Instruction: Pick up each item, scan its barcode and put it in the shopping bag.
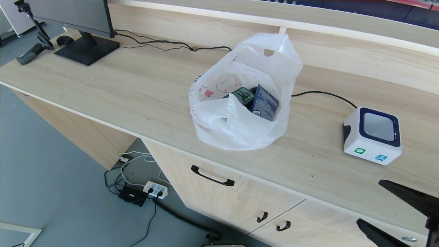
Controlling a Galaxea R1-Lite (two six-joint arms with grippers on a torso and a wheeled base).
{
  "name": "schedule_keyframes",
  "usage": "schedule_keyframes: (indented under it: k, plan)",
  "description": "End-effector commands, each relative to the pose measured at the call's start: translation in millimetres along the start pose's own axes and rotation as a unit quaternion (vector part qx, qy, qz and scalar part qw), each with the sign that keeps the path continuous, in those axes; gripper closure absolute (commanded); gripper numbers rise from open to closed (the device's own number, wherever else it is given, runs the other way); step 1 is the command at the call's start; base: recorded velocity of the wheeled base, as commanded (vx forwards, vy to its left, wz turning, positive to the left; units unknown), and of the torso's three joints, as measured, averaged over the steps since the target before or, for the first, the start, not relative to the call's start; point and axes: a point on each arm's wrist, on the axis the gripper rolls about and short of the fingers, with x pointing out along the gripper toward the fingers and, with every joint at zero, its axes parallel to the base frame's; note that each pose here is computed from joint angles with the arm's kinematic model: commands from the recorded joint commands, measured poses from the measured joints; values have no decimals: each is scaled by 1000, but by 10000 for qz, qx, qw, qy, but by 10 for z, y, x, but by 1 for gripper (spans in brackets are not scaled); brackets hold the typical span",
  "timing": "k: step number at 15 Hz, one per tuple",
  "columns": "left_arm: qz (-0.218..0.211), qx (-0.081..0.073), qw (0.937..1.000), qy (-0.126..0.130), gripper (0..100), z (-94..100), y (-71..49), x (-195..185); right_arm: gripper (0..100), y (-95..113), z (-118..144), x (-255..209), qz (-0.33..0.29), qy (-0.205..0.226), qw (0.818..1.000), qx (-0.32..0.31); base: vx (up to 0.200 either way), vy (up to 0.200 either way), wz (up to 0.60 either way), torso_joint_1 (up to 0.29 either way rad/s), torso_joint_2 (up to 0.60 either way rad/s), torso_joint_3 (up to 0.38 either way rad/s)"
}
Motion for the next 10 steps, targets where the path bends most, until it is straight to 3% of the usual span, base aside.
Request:
schedule_keyframes:
  k: [1,4,7,9,10]
  plan:
    - [3,-1,10000,4,0,0,0,0,0,59,-210,-657,37,34,9998,-203,0,0,0,0,0,0]
    - [3,-1,10000,4,0,0,0,0,0,90,-541,-940,-14,542,9981,-295,0,0,0,0,0,0]
    - [3,-1,10000,4,0,0,0,0,0,108,-632,-1048,-205,532,9979,-314,0,0,0,0,0,0]
    - [3,-1,10000,4,0,0,0,0,0,122,-639,-1061,-594,479,9967,-292,0,0,0,0,0,0]
    - [3,-1,10000,4,0,0,0,0,0,142,-637,-1043,-1422,545,9883,-118,0,0,0,0,0,0]
